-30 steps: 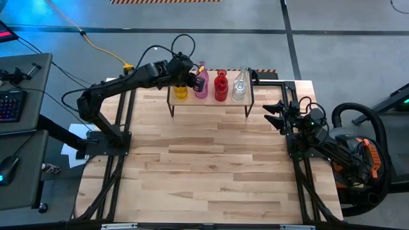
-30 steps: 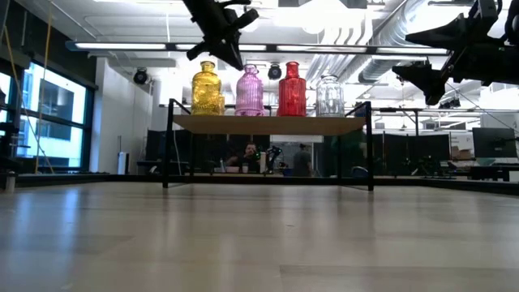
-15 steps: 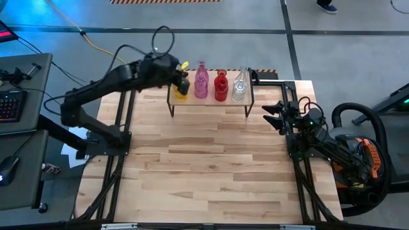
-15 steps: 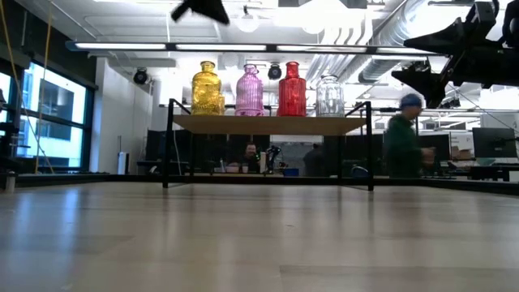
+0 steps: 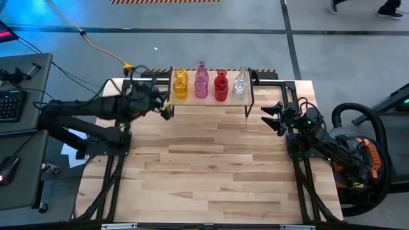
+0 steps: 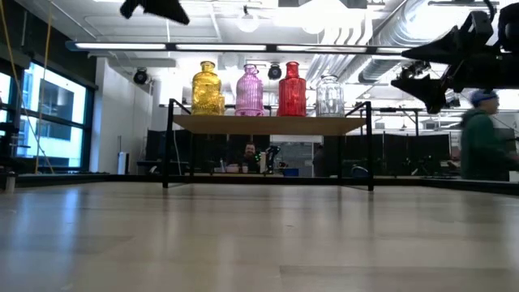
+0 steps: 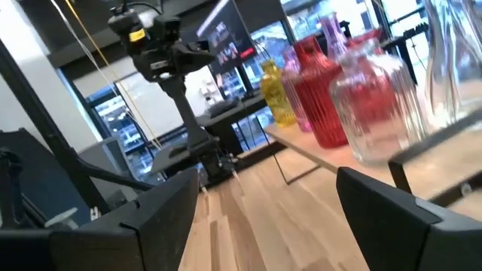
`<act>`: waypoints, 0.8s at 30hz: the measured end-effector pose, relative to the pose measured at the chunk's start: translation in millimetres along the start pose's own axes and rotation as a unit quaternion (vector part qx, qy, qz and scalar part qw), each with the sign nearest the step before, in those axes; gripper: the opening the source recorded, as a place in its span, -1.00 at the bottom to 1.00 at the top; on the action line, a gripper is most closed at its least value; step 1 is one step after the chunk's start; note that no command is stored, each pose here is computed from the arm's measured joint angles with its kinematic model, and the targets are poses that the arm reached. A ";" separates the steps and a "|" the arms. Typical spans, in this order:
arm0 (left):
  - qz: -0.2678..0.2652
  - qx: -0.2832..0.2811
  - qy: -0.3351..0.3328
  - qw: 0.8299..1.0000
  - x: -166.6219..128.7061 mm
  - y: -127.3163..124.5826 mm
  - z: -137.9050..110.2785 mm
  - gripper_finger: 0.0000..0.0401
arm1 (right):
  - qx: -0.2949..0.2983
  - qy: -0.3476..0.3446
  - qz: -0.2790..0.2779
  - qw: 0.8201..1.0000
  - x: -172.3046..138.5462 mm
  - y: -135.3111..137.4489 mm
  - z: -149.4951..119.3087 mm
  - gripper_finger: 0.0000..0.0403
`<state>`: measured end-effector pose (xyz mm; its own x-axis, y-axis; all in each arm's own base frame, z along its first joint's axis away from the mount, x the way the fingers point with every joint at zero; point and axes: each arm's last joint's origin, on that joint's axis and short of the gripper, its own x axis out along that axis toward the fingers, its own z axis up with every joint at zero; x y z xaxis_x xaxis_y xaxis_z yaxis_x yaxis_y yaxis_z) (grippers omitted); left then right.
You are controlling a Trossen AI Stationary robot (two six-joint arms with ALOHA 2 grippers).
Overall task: Sort vases onto shelf
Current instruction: Return to Home Position
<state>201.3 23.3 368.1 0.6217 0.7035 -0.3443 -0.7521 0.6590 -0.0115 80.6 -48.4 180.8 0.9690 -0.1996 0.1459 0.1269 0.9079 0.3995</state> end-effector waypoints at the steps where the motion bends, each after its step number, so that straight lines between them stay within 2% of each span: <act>1: -0.010 0.009 -0.005 1.000 -0.5 0.1 -9.3 -1.00 | 0.002 0.006 -0.003 1.000 0.0 -0.6 -1.1 0.50; 5: -0.057 0.037 -0.025 0.997 1.6 1.3 -45.0 -1.00 | -0.010 0.008 -0.005 1.000 0.0 -0.9 -1.7 0.50; 11: -0.091 0.000 -0.045 0.995 5.6 14.4 -93.2 -1.00 | -0.011 0.019 -0.012 1.000 -0.1 -2.3 -4.1 0.50; 13: -0.113 0.004 -0.057 0.992 6.1 18.7 -107.5 -1.00 | -0.014 0.019 -0.013 1.000 -0.1 -2.3 -4.2 0.50; 20: -0.243 0.000 -0.113 0.963 8.2 28.8 -158.0 -1.00 | -0.023 0.006 -0.006 1.000 -0.1 -1.0 -1.5 0.50; 24: -0.283 -0.024 -0.154 0.946 8.9 35.6 -182.4 -1.00 | -0.024 0.004 -0.005 1.000 -0.1 -0.7 -1.0 0.50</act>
<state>140.2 4.5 193.4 0.9569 0.2897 0.0193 -0.2831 0.9459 -0.1584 80.7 -48.7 179.7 0.9691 -0.2067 0.1345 0.1474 0.9227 0.3564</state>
